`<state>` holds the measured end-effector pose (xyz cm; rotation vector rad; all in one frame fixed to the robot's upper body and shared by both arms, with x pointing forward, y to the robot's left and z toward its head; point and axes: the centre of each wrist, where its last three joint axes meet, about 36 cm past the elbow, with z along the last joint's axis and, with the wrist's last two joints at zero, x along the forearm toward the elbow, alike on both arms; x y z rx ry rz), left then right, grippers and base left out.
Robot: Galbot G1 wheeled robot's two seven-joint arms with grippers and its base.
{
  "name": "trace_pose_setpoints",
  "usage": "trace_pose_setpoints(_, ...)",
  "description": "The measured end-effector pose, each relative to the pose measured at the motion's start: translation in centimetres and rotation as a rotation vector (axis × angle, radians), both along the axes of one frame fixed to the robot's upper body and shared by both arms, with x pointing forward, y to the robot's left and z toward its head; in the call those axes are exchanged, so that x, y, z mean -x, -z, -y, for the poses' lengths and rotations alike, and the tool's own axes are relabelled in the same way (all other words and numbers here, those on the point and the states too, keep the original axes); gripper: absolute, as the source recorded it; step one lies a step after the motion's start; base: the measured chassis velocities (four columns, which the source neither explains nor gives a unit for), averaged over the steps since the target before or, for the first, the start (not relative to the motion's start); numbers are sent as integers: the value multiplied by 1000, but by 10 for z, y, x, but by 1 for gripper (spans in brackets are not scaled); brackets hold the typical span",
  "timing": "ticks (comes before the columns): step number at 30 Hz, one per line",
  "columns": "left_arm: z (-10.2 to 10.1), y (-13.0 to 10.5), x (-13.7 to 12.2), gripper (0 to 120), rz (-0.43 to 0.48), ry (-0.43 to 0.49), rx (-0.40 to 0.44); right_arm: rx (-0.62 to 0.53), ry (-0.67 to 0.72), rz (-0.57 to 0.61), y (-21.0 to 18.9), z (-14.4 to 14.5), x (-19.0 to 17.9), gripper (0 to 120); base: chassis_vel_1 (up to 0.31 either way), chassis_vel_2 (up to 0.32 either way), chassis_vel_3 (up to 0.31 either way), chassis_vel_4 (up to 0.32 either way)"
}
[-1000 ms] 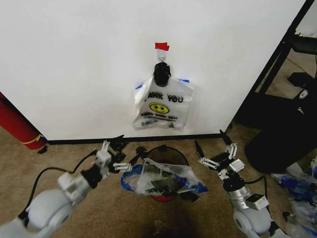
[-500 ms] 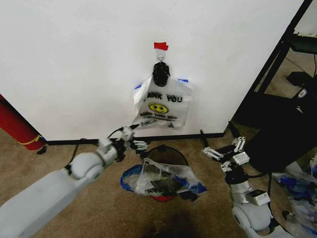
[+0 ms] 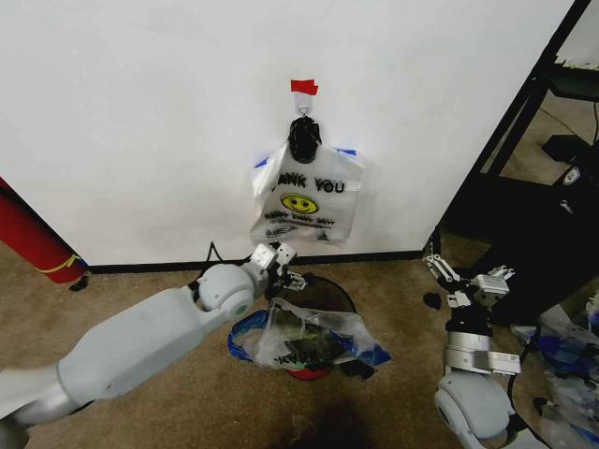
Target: Pick up the garbage bag from the wall and place it over the trash bin.
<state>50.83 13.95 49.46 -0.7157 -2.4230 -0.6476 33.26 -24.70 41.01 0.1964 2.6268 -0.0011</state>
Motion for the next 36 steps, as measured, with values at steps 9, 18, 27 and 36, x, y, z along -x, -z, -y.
trace_pose_setpoints(9, 13, 13, -9, 100, -43, 18, -62, 6, -12, -6, 4, -4, 3, 100, 0, 0, 0, 0)
trace_pose_setpoints(18, 13, 16, -7, 100, -89, 83, -60, 17, -10, -10, 8, -6, 5, 100, 0, 0, 0, 0)
trace_pose_setpoints(27, 18, 36, -15, 91, -131, 117, -120, 24, -9, -6, 7, -10, 13, 100, 0, 0, 0, 0)
trace_pose_setpoints(36, 15, 40, -12, 63, -150, 97, -96, 29, -9, -14, 7, -11, 24, 100, 0, 0, 0, 0)
